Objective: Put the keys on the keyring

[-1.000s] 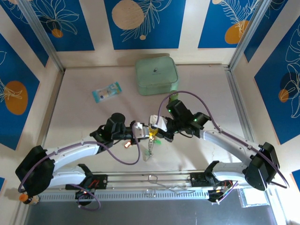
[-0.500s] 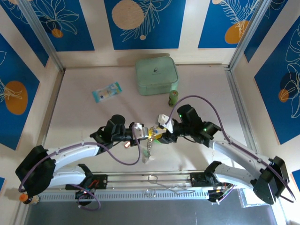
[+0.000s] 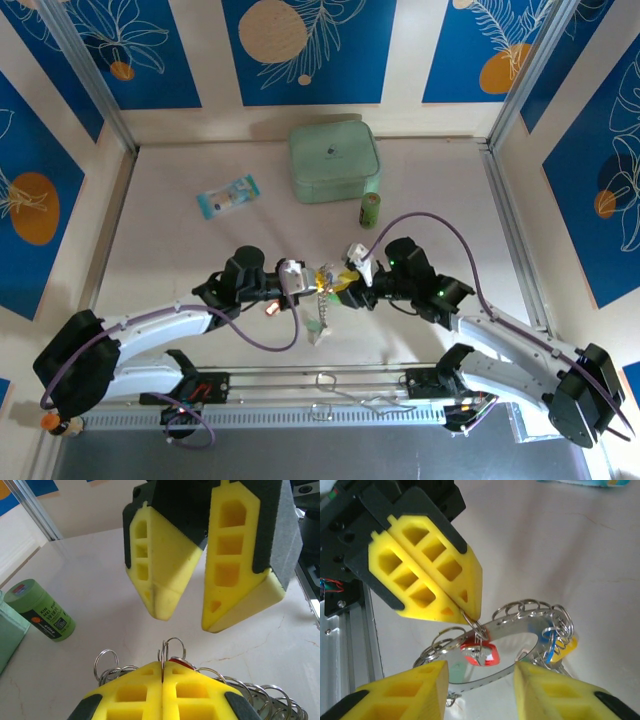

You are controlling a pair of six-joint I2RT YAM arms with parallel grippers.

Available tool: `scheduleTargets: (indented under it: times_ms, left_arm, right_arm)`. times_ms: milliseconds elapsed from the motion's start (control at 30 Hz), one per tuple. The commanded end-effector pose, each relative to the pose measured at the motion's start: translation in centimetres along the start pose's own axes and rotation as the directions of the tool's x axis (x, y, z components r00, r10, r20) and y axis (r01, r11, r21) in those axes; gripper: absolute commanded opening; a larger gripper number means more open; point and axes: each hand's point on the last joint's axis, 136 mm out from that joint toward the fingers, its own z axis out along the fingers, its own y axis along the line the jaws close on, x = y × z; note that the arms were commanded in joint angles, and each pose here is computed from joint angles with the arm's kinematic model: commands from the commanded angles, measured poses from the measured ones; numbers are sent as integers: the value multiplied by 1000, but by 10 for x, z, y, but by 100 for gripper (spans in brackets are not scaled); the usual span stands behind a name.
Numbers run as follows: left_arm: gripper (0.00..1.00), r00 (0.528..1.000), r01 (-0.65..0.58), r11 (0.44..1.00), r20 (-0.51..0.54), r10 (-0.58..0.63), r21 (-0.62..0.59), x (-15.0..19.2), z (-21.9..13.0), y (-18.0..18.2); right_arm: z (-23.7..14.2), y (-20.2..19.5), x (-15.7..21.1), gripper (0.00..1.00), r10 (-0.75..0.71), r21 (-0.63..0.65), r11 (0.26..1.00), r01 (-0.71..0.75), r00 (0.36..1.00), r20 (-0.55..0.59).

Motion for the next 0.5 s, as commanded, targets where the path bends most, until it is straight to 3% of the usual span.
scheduleTargets:
  times_ms: [0,467]
  left_arm:
    - [0,999,-9,1000,47,9,-5,-10,0,1]
    - [0,998,-11,1000,55,11,-2,-12,0,0]
  right_arm:
    - [5,2,-7,34,-10,-16,1000,11,1000,27]
    - [12,4,-4,11,-23,-36,999,23,1000,-2]
